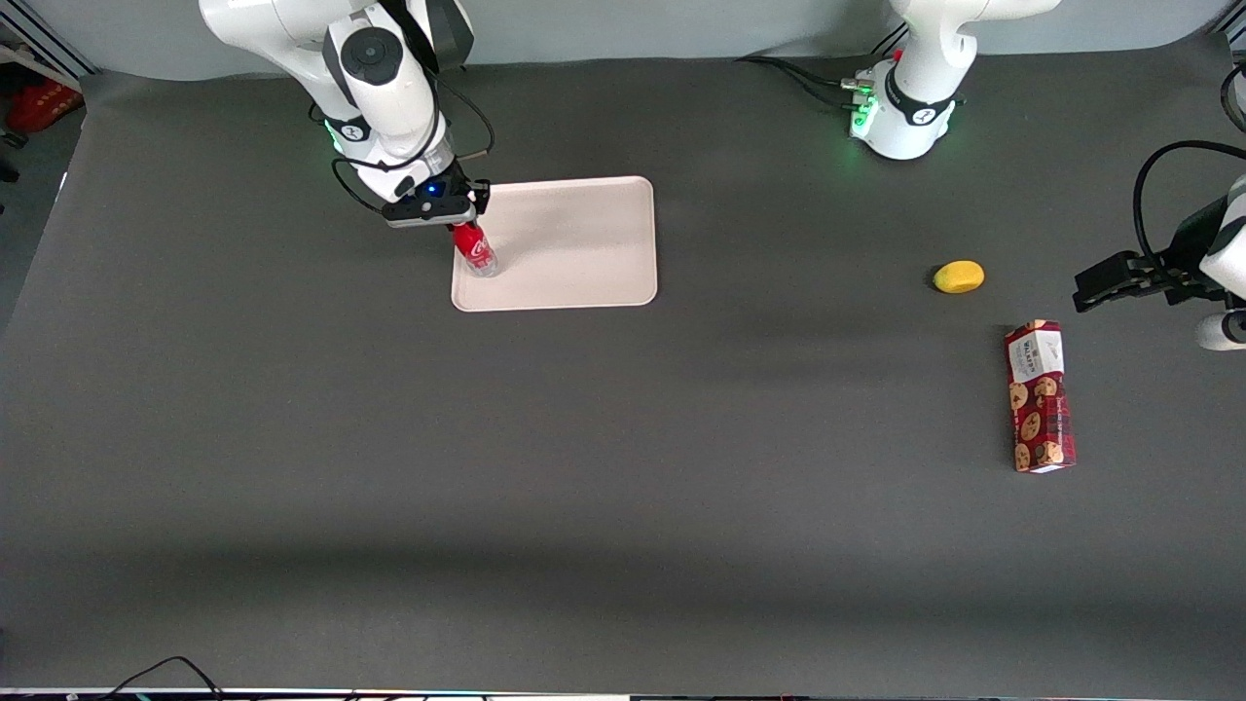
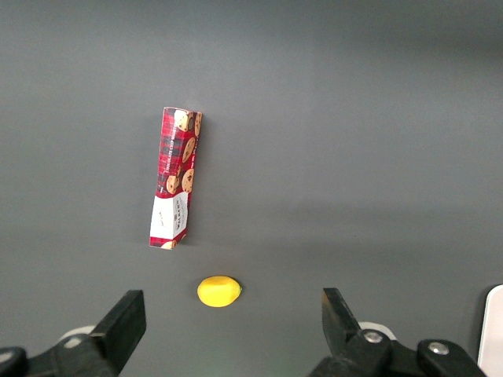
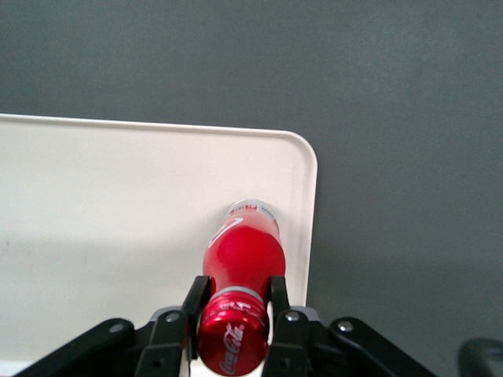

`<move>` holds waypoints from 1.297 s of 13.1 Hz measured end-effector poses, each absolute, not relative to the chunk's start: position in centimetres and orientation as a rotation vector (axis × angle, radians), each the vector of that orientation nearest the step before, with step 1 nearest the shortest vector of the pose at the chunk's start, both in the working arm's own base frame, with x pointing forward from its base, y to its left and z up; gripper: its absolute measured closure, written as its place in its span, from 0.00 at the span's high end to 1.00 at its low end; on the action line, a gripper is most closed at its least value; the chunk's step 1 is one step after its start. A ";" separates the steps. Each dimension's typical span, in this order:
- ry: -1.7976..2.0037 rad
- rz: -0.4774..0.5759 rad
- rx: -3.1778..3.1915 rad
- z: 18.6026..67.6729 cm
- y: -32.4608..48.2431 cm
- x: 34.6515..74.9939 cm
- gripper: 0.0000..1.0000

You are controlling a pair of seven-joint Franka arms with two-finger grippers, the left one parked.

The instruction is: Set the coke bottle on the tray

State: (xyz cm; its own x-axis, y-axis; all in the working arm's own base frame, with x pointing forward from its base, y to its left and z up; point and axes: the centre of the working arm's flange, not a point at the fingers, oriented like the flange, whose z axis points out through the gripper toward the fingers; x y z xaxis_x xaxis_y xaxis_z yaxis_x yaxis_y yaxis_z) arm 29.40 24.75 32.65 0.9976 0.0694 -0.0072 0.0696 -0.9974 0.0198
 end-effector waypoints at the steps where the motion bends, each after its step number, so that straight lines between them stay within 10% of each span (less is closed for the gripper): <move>1: 0.112 -0.016 3.119 32.5 24.9 29.3 0.35; 9: 0.115 -0.045 3.119 31.9 25.0 29.2 0.40; 17: 0.127 -0.025 3.134 31.6 25.5 29.5 0.99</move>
